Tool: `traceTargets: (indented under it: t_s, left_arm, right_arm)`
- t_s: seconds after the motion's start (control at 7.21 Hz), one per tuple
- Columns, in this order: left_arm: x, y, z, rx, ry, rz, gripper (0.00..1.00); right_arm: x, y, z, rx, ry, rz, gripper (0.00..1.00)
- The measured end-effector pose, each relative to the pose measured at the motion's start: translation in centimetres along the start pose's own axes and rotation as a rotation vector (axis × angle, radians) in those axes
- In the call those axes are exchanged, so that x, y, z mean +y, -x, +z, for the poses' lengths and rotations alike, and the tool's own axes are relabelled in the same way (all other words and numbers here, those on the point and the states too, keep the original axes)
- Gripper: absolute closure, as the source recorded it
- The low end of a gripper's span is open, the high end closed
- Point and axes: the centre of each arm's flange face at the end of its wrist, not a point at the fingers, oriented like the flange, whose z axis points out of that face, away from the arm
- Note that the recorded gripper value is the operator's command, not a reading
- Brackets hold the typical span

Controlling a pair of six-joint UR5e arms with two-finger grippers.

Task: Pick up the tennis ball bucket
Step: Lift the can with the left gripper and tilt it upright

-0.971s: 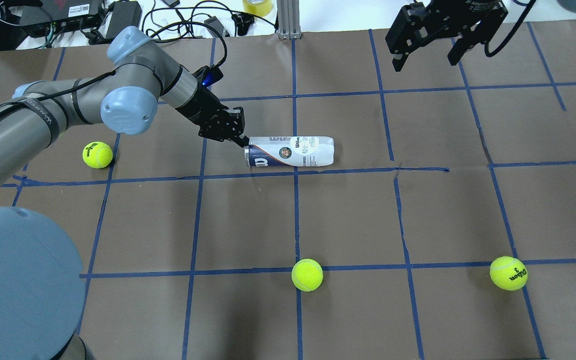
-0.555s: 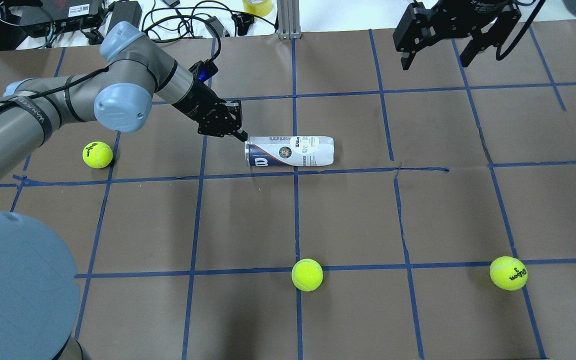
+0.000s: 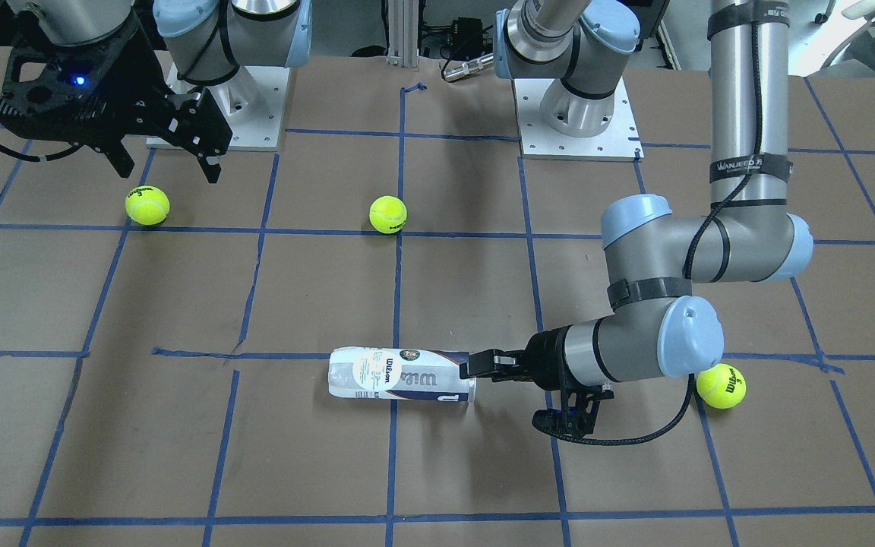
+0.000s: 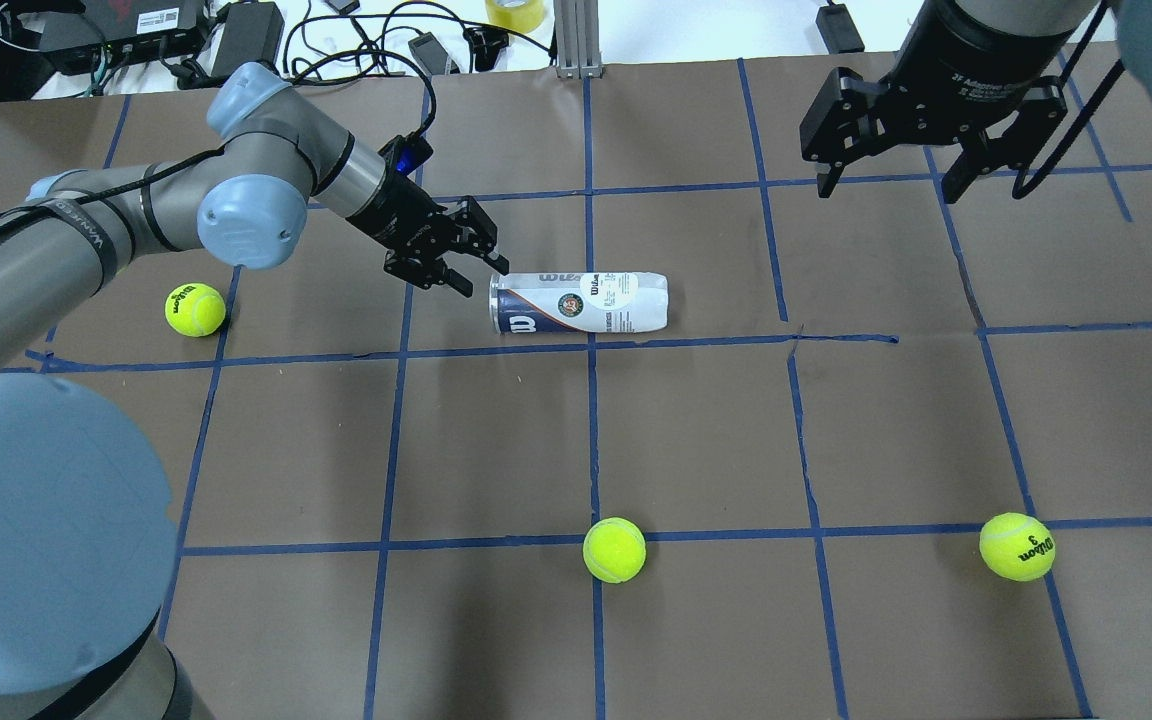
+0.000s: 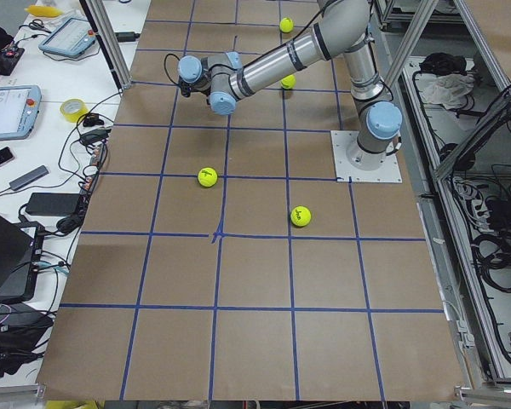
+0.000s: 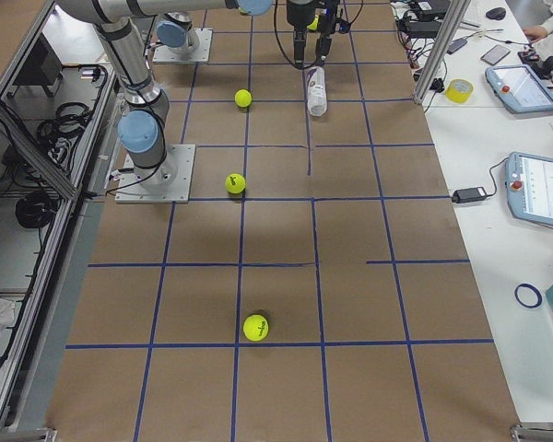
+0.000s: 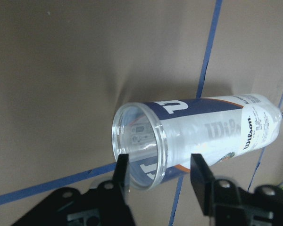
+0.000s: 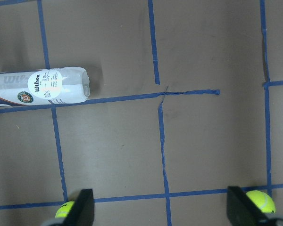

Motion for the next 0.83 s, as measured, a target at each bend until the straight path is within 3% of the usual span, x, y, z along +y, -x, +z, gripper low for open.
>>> traceTargets:
  t_s: [0.14,0.42,0.55,0.69,0.83]
  left_arm:
    - [-0.2,0.3,0.9,0.035,0.016,-0.016,0.02]
    - [0.1,0.2,2.2,0.141,0.041,-0.039,0.28]
    - [0.3,0.2,2.7,0.180,0.049,-0.043,0.90]
    - [0.3,0.2,3.0,0.198,0.054,-0.045,1.00]
    - [0.4,0.1,3.0,0.204,0.055,-0.048,1.00]
  right_arm:
    - [0.1,0.0,-0.1,0.000,-0.014,0.001,0.00]
    - [0.4,0.2,-0.5,0.003,-0.037,-0.005,0.00]
    - [0.5,0.3,-0.5,0.003,-0.038,-0.010,0.00]
    - [0.6,0.4,-0.3,0.002,-0.034,-0.013,0.00]
    - [0.8,0.4,-0.1,0.001,-0.030,-0.016,0.00]
